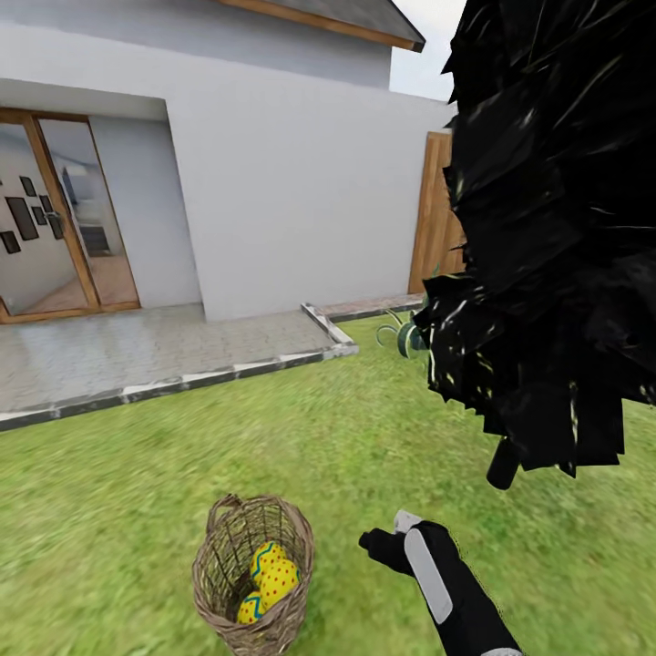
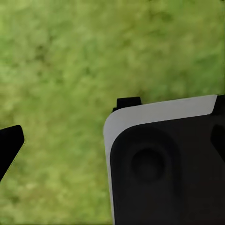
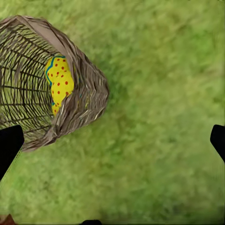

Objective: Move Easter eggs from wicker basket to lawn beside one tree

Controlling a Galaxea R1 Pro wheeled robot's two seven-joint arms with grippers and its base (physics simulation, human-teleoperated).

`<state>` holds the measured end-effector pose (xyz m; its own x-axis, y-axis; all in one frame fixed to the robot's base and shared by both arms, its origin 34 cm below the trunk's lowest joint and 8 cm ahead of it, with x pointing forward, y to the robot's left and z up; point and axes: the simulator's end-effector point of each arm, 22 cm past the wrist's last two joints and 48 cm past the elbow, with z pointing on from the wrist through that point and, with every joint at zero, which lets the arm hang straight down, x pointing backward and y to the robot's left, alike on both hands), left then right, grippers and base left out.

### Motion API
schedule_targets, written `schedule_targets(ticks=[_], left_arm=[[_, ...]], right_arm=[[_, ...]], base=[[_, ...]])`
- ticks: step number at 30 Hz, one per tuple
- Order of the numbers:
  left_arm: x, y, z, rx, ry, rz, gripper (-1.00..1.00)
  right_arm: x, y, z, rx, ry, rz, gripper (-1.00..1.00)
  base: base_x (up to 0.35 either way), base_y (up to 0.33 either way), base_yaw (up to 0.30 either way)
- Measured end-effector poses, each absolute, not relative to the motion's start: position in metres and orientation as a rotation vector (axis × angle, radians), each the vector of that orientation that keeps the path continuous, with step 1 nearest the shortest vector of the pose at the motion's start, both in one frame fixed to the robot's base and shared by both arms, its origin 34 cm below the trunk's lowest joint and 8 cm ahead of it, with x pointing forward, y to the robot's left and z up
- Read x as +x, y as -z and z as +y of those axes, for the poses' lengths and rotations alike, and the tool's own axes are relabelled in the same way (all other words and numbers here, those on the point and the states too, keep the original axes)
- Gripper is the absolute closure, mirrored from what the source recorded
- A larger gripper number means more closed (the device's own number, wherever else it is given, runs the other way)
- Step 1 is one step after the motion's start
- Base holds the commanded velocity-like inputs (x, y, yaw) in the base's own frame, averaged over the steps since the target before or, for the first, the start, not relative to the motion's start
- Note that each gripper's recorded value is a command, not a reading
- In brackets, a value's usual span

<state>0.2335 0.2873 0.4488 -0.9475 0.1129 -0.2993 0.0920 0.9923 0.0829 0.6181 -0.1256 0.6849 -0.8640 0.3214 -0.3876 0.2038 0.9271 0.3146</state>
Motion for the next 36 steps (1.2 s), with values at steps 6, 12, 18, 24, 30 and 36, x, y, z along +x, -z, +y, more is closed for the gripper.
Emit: schedule_targets(ticks=[6,12,18,24,30,36], left_arm=[[0.234,-0.449,0.287,0.148,-0.098,2.827,-1.00],[0.234,-0.449,0.287,0.148,-0.097,2.828,-1.00],[0.234,-0.449,0.287,0.148,-0.097,2.828,-1.00],[0.234,-0.449,0.287,0.149,-0.097,2.827,-1.00],[0.235,-0.449,0.287,0.149,-0.097,2.823,-1.00],[0.236,-0.449,0.287,0.149,-0.097,2.823,-1.00]], right_arm=[[0.618,-0.668,-0.129,0.437,-0.334,2.617,-1.00],[0.614,-0.654,-0.128,0.513,-0.327,2.634,-1.00],[0.604,-0.640,-0.130,0.536,-0.286,2.661,-1.00],[0.602,-0.638,-0.129,0.537,-0.282,2.666,-1.00],[0.601,-0.637,-0.128,0.537,-0.282,2.669,-1.00],[0.599,-0.635,-0.128,0.537,-0.279,2.677,-1.00]], base=[[0.034,0.038,0.000],[0.004,0.118,0.000],[0.001,0.169,0.000],[0.102,0.121,0.000],[0.219,0.200,0.000],[0.106,0.113,0.000]])
